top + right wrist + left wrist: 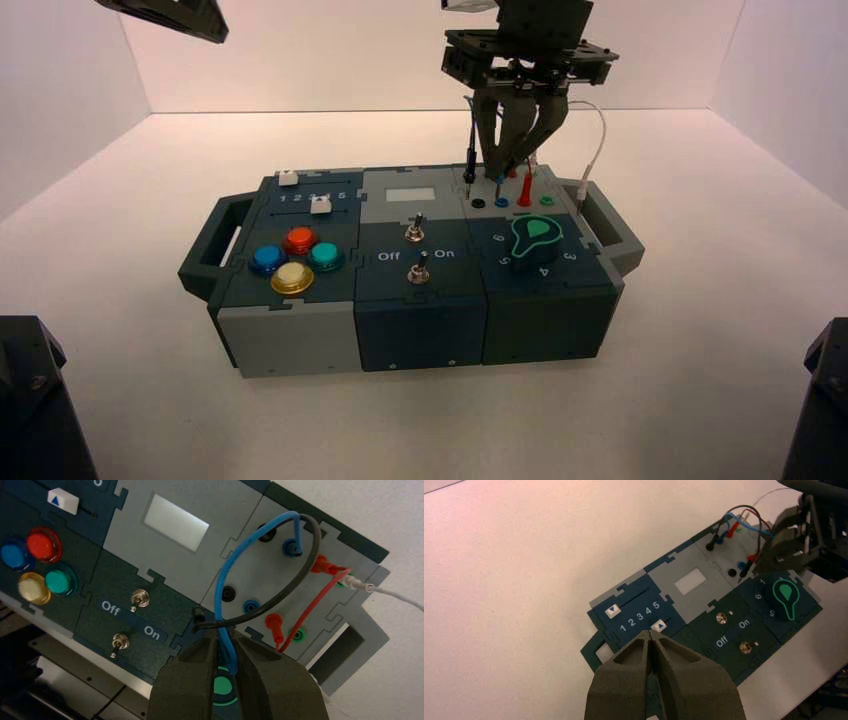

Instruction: Insert the blue wire.

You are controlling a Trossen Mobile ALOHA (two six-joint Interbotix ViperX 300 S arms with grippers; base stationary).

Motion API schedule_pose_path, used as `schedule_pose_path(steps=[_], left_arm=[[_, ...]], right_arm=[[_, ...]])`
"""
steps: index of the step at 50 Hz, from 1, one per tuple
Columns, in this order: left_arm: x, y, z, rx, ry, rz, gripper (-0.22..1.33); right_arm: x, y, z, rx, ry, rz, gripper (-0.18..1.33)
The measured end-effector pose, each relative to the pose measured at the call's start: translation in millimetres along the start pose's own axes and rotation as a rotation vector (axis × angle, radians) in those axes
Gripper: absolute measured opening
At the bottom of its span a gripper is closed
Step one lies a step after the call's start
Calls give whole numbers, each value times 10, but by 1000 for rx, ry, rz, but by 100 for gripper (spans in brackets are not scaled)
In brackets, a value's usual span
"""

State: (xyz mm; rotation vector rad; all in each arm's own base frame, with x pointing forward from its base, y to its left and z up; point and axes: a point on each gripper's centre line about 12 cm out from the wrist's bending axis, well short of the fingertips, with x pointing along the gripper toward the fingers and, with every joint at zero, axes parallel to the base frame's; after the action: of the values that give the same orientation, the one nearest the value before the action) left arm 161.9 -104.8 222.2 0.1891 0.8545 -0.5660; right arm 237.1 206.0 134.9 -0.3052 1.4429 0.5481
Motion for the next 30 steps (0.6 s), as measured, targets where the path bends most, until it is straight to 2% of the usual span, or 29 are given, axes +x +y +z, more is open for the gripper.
schedule_pose_path(steps=[11,16,30], left_arm=[[76,-108,-29,42,40,-37,-16],[114,-137,-43,51,60,-47,-16],[240,-294,-112,113,136,-95,-16]], right_arm=[[22,-48,0,-6,6,-31,8],[51,-55,-1,-7,14,-36,8],[117,-71,59,-5,8,-40,8]])
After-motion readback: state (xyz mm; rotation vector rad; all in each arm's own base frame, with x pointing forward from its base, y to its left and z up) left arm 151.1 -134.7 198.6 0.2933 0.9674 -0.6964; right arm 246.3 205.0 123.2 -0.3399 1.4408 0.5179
